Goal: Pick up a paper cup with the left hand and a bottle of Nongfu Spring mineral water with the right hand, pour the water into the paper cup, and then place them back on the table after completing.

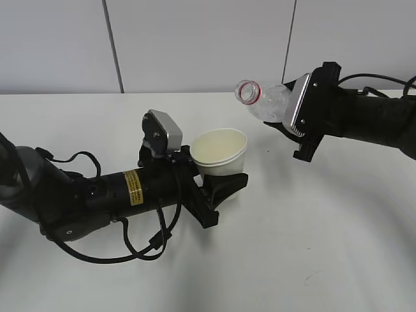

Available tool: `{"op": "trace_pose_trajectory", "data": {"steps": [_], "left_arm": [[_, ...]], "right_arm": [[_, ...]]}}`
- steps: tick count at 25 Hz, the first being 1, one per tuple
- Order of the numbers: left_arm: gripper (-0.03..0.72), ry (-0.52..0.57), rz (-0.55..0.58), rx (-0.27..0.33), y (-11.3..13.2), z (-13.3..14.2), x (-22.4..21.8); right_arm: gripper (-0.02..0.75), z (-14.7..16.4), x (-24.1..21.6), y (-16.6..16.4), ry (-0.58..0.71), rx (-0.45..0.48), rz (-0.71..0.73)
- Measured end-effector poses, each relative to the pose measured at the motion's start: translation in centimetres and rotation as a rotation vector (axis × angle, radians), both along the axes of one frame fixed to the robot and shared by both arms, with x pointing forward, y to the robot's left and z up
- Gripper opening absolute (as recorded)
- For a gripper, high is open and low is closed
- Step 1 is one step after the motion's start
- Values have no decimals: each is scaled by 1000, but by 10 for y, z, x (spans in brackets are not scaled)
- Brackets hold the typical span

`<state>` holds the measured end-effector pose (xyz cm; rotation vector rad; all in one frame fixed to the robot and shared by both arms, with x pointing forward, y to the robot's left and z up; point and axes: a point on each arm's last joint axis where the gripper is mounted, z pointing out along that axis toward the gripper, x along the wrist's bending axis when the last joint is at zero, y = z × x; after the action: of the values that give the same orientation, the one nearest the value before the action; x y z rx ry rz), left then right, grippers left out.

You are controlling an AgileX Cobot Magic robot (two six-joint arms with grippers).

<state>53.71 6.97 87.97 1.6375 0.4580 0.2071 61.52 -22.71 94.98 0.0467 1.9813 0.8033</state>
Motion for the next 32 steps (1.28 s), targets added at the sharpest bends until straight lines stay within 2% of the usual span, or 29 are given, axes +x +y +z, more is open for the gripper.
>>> {"op": "trace_pose_trajectory", "data": {"steps": [13, 32], "left_arm": [[394, -11, 8, -21, -7, 4, 2], [394, 0, -16, -10, -15, 0, -5]], "right_arm": [[470, 0, 0, 0, -78, -114, 49], [470, 6, 3, 1, -158, -189, 85]]}}
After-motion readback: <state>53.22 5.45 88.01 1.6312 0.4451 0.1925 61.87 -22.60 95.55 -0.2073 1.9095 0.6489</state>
